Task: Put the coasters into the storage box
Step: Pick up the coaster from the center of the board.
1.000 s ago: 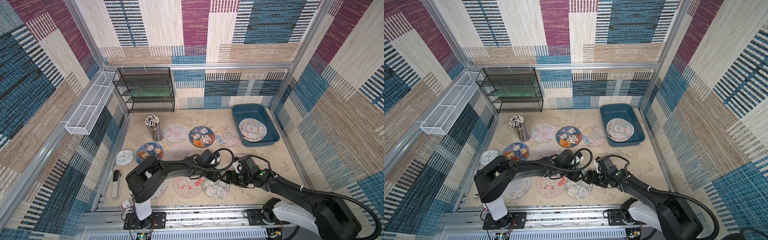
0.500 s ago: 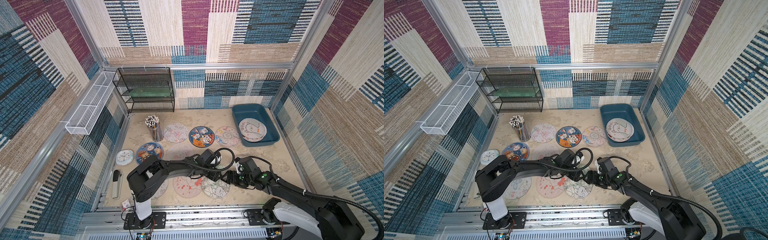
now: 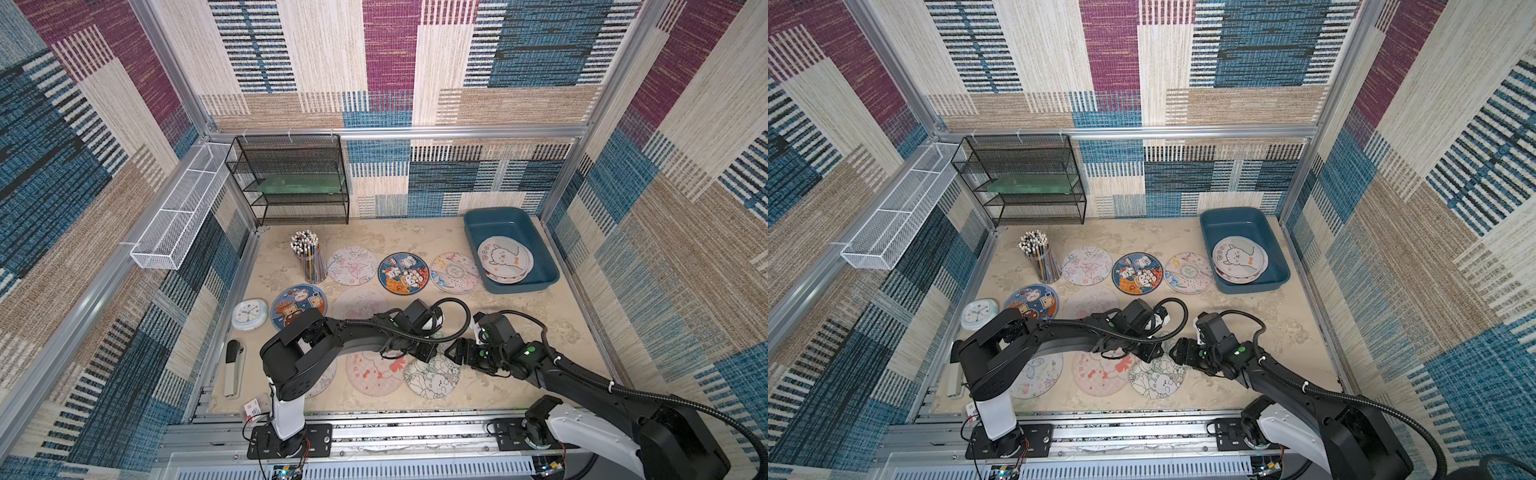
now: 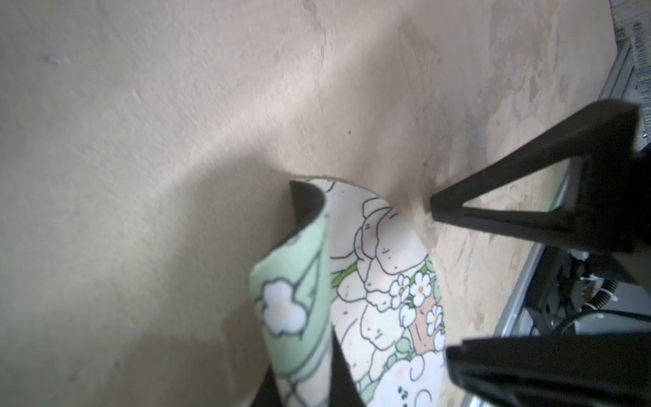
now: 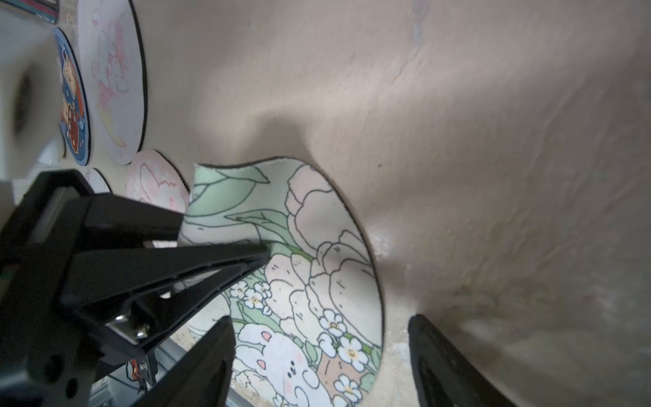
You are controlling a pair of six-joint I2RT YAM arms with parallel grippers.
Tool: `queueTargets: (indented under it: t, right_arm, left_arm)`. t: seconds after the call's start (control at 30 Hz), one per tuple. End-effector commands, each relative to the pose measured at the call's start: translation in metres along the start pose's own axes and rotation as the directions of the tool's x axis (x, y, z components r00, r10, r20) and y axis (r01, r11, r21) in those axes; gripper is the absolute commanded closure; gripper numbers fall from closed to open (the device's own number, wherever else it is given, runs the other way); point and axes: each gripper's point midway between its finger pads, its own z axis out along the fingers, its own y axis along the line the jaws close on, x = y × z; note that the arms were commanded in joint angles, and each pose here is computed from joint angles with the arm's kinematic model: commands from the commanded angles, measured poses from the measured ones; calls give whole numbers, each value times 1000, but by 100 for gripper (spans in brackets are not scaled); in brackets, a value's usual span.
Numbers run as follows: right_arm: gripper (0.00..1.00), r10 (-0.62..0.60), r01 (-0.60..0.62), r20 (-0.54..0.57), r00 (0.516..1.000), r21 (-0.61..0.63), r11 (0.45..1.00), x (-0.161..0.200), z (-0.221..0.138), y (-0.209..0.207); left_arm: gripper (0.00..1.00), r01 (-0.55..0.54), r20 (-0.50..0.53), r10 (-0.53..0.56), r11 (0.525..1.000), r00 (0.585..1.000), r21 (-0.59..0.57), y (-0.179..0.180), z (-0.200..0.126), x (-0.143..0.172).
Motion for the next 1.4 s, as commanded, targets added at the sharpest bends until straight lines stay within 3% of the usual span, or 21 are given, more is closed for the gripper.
queueTargets:
  t: [0.0,0.1,0.37,0.7,0.9,1.17,1.37]
  right_arm:
    - [20,-3,1,72,997,22,1000,-18,-5,0]
    - [20,-8,7,108,994,5,1000,-31,-7,4]
    - [20,-27,26,163,986,9,1000,-61,-15,2]
    - [19,-68,105,258,964,-130,986,-94,-34,26]
    - [6,-73,143,302,950,-214,966,-116,-47,46]
    - [0,-76,176,305,949,-315,933,-132,-54,70]
    - [4,-87,207,309,947,-378,903,-140,-57,93]
  left_arm:
    - [94,-5,14,5,1000,1000,-17,0,-5,-7]
    - [100,-37,49,38,999,998,-17,-6,-13,-22]
    - [100,-80,93,82,997,992,-23,-16,-29,-64]
    - [100,80,218,-105,990,970,120,-16,-76,-141]
    - [100,156,283,-189,979,940,134,-6,-97,-183]
    - [100,229,378,-276,959,884,165,9,-119,-236]
    - [100,248,410,-323,942,853,227,4,-119,-256]
